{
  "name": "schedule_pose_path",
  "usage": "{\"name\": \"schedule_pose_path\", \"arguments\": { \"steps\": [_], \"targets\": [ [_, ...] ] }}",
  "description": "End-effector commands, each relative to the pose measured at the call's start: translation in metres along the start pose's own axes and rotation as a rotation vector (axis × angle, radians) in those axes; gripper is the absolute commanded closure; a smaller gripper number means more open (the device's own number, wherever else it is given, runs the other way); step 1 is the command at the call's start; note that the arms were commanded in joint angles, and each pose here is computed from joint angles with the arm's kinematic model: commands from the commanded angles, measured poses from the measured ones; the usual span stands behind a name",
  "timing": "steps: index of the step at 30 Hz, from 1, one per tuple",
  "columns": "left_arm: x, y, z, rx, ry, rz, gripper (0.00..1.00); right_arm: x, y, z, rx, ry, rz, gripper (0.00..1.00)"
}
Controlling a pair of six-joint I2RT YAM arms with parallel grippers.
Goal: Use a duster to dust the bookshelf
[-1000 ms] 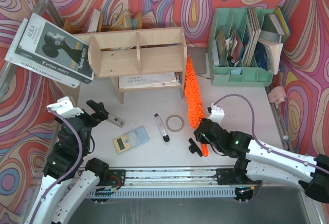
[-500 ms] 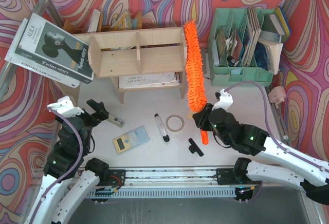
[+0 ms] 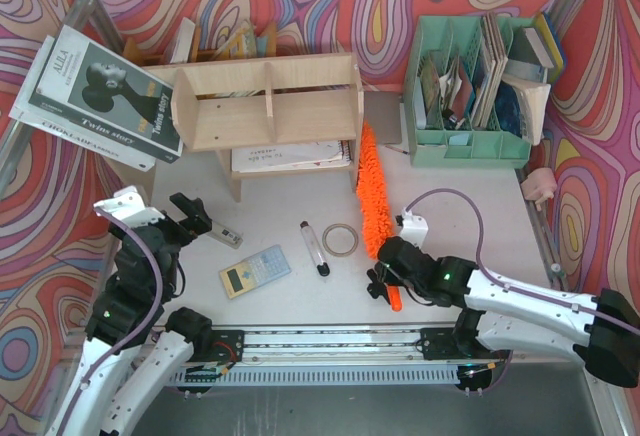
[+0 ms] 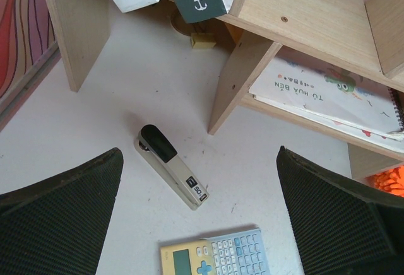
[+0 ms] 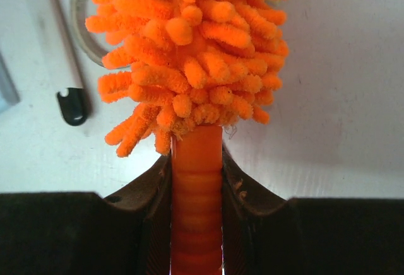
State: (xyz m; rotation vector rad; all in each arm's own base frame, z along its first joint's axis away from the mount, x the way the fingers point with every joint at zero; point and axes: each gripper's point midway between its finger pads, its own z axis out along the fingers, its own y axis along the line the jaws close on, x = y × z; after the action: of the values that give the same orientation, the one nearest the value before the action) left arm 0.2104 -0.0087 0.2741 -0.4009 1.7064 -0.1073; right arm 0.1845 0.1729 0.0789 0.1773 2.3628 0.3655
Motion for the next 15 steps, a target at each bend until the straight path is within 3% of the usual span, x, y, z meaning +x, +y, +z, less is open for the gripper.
{"name": "schedule_pose_path", "arguments": {
  "steps": [1, 6, 11, 15],
  "targets": [
    [0.003, 0.0, 0.0, 0.001, 0.011, -0.005, 0.02, -0.008, 0.007, 0.008, -0.017, -0.054, 0.069, 1.0],
    [0.002, 0.0, 0.0, 0.002, 0.011, -0.006, 0.02, -0.029, 0.008, -0.006, -0.009, -0.111, 0.054, 1.0],
    [0.003, -0.001, 0.0, 0.004, 0.012, -0.007, 0.02, -0.061, 0.027, -0.033, -0.116, -0.2, 0.048, 1.0],
    [0.002, -0.001, 0.0, 0.004, 0.011, -0.009, 0.02, -0.048, 0.033, -0.028, -0.163, -0.153, 0.042, 1.0]
  ]
}}
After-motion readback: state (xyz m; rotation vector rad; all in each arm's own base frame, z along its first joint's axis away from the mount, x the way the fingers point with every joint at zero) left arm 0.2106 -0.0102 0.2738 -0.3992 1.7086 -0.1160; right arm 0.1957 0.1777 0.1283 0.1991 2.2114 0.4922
